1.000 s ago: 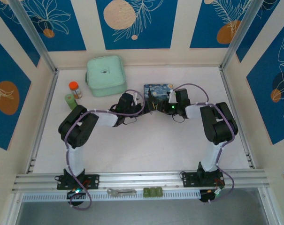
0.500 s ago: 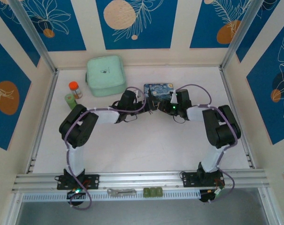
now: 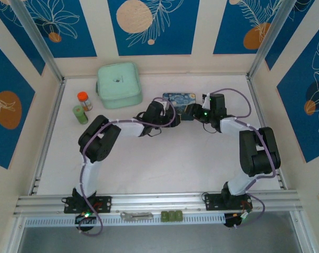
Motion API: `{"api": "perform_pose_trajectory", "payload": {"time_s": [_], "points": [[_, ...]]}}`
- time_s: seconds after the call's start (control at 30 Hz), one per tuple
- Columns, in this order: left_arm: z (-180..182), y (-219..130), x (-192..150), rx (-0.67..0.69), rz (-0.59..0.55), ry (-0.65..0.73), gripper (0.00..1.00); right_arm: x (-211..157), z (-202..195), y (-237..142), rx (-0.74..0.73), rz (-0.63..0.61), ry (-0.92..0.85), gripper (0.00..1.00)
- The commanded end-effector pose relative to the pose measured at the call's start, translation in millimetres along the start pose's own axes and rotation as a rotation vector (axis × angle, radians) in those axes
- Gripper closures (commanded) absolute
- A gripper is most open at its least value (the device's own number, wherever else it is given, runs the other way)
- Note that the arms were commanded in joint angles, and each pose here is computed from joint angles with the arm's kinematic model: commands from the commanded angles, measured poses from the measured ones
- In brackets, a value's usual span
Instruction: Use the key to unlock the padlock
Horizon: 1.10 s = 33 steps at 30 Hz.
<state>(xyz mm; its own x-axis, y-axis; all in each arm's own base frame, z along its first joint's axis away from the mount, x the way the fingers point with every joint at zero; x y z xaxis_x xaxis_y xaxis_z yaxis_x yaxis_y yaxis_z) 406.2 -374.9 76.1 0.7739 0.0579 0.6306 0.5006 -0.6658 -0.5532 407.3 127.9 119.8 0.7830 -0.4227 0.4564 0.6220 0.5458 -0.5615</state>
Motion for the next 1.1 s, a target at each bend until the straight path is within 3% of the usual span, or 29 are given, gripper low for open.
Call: {"api": "perform_pose_trajectory", "payload": {"time_s": [0.0, 0.17, 0.3, 0.6, 0.83, 1.07], "points": [[4, 5, 23, 0.074, -0.054, 0.103, 0.17, 5, 6, 3, 0.026, 0.019, -0.030, 0.48], [4, 12, 33, 0.104, -0.055, 0.238, 0.10, 11, 3, 8, 0.029, 0.026, -0.048, 0.46], [1, 24, 25, 0.042, 0.001, 0.268, 0.09, 24, -4, 15, 0.030, 0.026, -0.014, 0.44], [16, 30, -3, 0.023, 0.107, 0.195, 0.14, 48, -32, 28, -0.137, -0.011, 0.050, 0.41], [19, 37, 11, -0.022, 0.077, 0.164, 0.18, 62, -42, 22, -0.217, -0.060, 0.060, 0.40], [13, 51, 16, -0.056, 0.098, 0.196, 0.32, 90, -50, 14, -0.200, -0.107, 0.089, 0.40]]}}
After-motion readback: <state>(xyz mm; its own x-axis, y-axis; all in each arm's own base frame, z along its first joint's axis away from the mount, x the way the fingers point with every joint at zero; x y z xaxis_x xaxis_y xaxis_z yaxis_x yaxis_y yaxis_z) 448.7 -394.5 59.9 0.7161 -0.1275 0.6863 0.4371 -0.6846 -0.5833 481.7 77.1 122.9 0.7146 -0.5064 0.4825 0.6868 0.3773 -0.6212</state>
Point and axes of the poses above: each hand's point on the last joint's axis, 136 mm out from that joint toward the fingers, its own y axis out along the fingers, its own z axis along the line the jaws close on, x = y × z, the point moved 2 cm from there along -y, back along the fingers, and after that the axes turned 2 degrees about y, right-handed, at the moved point
